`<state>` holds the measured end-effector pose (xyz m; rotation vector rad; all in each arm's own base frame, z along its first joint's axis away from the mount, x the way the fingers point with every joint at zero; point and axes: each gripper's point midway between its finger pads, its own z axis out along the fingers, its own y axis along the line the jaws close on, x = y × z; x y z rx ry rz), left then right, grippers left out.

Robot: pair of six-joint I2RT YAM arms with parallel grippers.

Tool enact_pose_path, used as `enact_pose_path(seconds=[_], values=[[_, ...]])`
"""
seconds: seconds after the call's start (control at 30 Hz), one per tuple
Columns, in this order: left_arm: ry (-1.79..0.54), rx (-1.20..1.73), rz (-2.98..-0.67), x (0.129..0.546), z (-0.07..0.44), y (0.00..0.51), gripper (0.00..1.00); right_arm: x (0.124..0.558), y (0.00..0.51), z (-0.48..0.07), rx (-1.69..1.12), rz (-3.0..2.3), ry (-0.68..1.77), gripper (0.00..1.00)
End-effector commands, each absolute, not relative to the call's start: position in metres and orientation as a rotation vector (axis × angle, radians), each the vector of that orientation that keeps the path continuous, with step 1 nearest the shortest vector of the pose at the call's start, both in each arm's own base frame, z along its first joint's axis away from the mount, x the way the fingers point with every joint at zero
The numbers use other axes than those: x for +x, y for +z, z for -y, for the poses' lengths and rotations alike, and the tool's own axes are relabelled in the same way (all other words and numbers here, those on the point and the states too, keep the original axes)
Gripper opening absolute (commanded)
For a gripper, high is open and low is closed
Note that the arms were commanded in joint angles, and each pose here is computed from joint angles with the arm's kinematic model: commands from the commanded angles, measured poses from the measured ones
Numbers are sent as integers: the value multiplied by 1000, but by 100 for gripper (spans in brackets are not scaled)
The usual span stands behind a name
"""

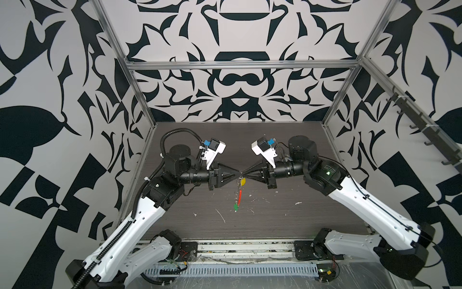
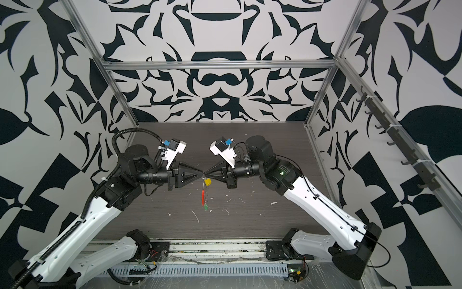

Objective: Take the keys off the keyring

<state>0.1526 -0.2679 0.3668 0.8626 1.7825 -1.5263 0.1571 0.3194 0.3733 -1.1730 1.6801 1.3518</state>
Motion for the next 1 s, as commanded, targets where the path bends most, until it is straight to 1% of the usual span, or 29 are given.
enact_pose_path(seconds=[0.0,0.2,0.43,0.5,0.57,0.6,0.7,0.73,0.77,0.83,0.87,0.97], values=[[-1544,915,-1768,143,266,375,22,151,398,-317,-1209,-1583,1351,0],[-1555,926,-1784,143,268,373,15,151,397,-317,-1223,-1597,1348,0],[-1560,928,-1795,143,269,372,15,152,400,-318,-1221,-1592,1346,0],[-1558,930,-1792,143,269,373,10,153,400,-319,-1217,-1598,1350,0],[-1548,926,-1783,145,268,373,1,154,399,-320,-1214,-1606,1354,0],[-1542,921,-1778,146,268,374,0,154,399,-320,-1212,-1607,1354,0],[-1518,890,-1733,150,267,378,0,157,403,-319,-1180,-1595,1349,0],[-1510,874,-1709,152,267,380,0,161,403,-318,-1157,-1592,1327,7],[-1501,851,-1690,154,266,382,0,163,404,-317,-1137,-1587,1306,18],[-1491,825,-1643,157,264,386,0,166,405,-314,-1103,-1567,1279,34],[-1484,813,-1620,158,263,389,0,168,404,-312,-1081,-1561,1264,39],[-1483,790,-1563,159,261,394,0,173,404,-307,-1021,-1542,1232,44]])
